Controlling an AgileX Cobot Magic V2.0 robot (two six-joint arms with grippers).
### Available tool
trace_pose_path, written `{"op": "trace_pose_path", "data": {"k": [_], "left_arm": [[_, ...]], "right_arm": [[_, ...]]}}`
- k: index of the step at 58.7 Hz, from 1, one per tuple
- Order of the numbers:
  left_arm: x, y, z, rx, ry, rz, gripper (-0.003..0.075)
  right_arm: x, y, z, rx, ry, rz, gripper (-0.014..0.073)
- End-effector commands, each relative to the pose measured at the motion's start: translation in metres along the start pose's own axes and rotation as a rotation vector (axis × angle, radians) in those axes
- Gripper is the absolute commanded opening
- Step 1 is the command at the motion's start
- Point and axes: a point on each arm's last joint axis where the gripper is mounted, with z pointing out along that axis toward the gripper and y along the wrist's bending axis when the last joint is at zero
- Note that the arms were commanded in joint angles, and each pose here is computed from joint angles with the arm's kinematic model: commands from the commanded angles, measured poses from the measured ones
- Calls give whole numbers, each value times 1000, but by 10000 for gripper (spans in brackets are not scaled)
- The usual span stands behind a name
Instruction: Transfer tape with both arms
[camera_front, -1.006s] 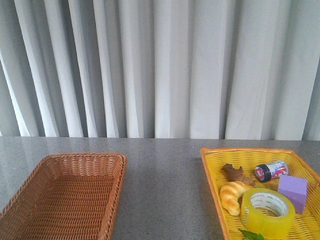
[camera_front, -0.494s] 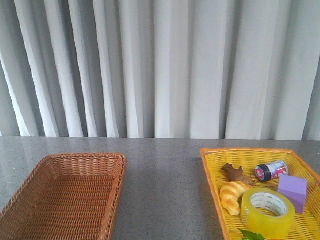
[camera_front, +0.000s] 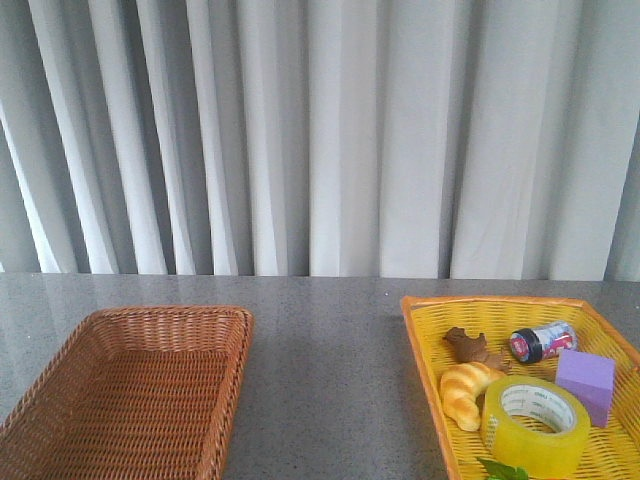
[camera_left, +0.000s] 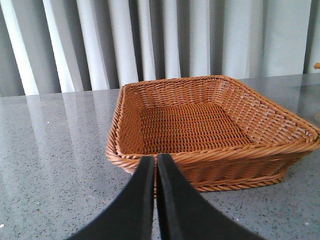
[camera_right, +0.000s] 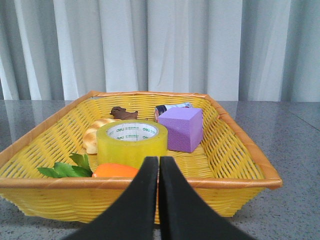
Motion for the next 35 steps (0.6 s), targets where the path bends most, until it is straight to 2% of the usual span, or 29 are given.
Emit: {"op": "trace_pose_path", "data": {"k": [1, 27, 35], "left_arm": [[-11, 0, -2, 5, -103, -16, -6], [-12, 0, -2, 5, -114, -14, -6], [-34, 0, -7, 8, -260, -47, -6]], "right_arm": [[-6, -1, -1, 12, -82, -10, -5], [-6, -1, -1, 12, -83, -10, -5], [-19, -1, -3, 12, -129, 28, -5]]}}
